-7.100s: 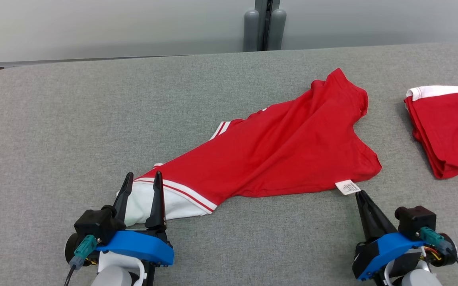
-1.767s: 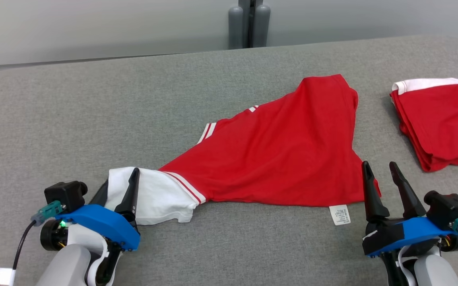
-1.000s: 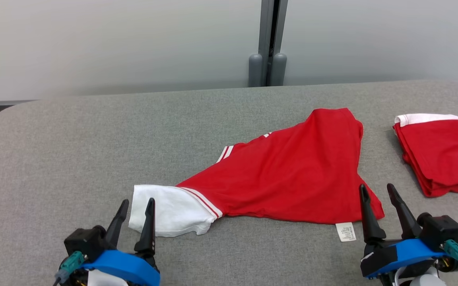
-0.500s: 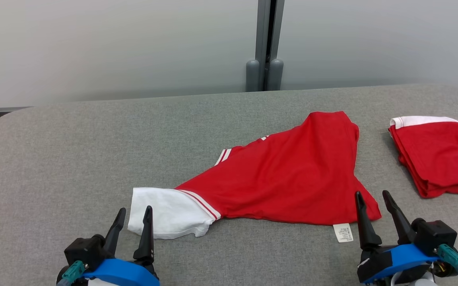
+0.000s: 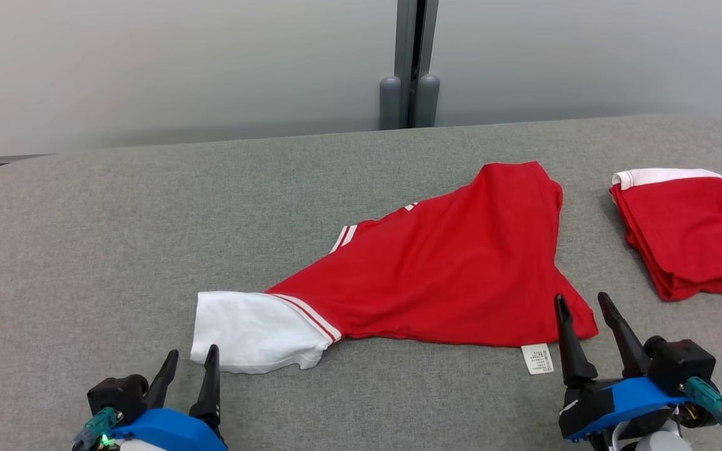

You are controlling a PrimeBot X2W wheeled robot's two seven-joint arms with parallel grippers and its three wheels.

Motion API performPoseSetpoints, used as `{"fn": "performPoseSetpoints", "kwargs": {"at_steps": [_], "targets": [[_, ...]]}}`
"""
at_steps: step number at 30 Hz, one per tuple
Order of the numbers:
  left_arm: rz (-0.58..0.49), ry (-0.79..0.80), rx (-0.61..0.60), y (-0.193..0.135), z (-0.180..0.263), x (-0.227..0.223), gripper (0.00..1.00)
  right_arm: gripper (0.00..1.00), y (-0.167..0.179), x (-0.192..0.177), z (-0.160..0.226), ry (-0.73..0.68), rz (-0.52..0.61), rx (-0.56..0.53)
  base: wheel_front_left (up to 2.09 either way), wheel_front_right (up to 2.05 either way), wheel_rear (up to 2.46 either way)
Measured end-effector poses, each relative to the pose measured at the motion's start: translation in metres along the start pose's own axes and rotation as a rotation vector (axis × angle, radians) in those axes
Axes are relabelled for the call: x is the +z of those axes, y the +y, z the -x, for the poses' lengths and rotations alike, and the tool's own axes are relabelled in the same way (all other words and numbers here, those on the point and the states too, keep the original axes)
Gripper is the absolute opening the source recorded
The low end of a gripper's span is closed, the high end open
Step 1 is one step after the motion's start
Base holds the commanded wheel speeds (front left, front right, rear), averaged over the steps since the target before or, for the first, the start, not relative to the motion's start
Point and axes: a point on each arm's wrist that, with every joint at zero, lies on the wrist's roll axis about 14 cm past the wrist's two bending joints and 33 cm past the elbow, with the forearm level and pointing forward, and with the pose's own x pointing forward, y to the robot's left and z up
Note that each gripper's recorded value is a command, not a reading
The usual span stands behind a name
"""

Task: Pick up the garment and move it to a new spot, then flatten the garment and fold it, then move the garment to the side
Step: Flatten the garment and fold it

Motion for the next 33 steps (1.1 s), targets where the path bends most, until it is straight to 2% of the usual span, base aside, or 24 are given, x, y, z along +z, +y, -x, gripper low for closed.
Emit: {"fn": "performPoseSetpoints", "kwargs": {"at_steps": [10, 12, 13, 15, 16, 17, 18, 24, 27, 33], "targets": [[0.009, 0.085, -0.053, -0.009, -0.017, -0.016, 1.0, 1.0, -0.007, -0.006, -0.003, 0.019, 0.0, -0.02, 0.0, 0.0, 0.0], [0.001, 0.101, -0.069, -0.013, -0.017, -0.021, 0.73, 1.0, -0.01, -0.008, -0.003, 0.023, -0.001, -0.027, 0.0, 0.0, 0.0], [0.001, 0.103, -0.073, -0.014, -0.017, -0.022, 0.49, 1.0, -0.011, -0.009, -0.003, 0.025, 0.0, -0.031, 0.0, 0.0, 0.0], [0.005, 0.096, -0.081, -0.016, -0.018, -0.021, 0.34, 1.0, -0.014, -0.01, -0.003, 0.028, 0.001, -0.04, 0.0, 0.0, 0.0], [0.005, 0.091, -0.087, -0.018, -0.019, -0.02, 0.23, 1.0, -0.017, -0.01, -0.002, 0.03, 0.0, -0.049, 0.0, 0.0, 0.0], [0.008, 0.088, -0.09, -0.02, -0.019, -0.02, 0.03, 1.0, -0.02, -0.01, -0.002, 0.031, 0.003, -0.057, 0.0, 0.0, 0.0], [0.009, 0.083, -0.096, -0.021, -0.019, -0.019, 0.0, 1.0, -0.023, -0.011, -0.002, 0.034, 0.006, -0.067, 0.0, 0.0, 0.0], [0.012, 0.068, -0.107, -0.022, -0.013, -0.019, 0.0, 1.0, -0.046, -0.022, 0.004, 0.077, 0.024, -0.136, 0.0, 0.0, 0.0], [0.004, 0.049, -0.114, -0.023, -0.01, -0.014, 0.0, 1.0, -0.058, -0.036, 0.005, 0.145, 0.029, -0.173, 0.0, 0.0, 0.0], [-0.015, 0.011, -0.126, -0.026, -0.006, -0.001, 0.0, 1.0, -0.05, -0.054, -0.004, 0.238, 0.015, -0.151, 0.0, 0.0, 0.0]]}}
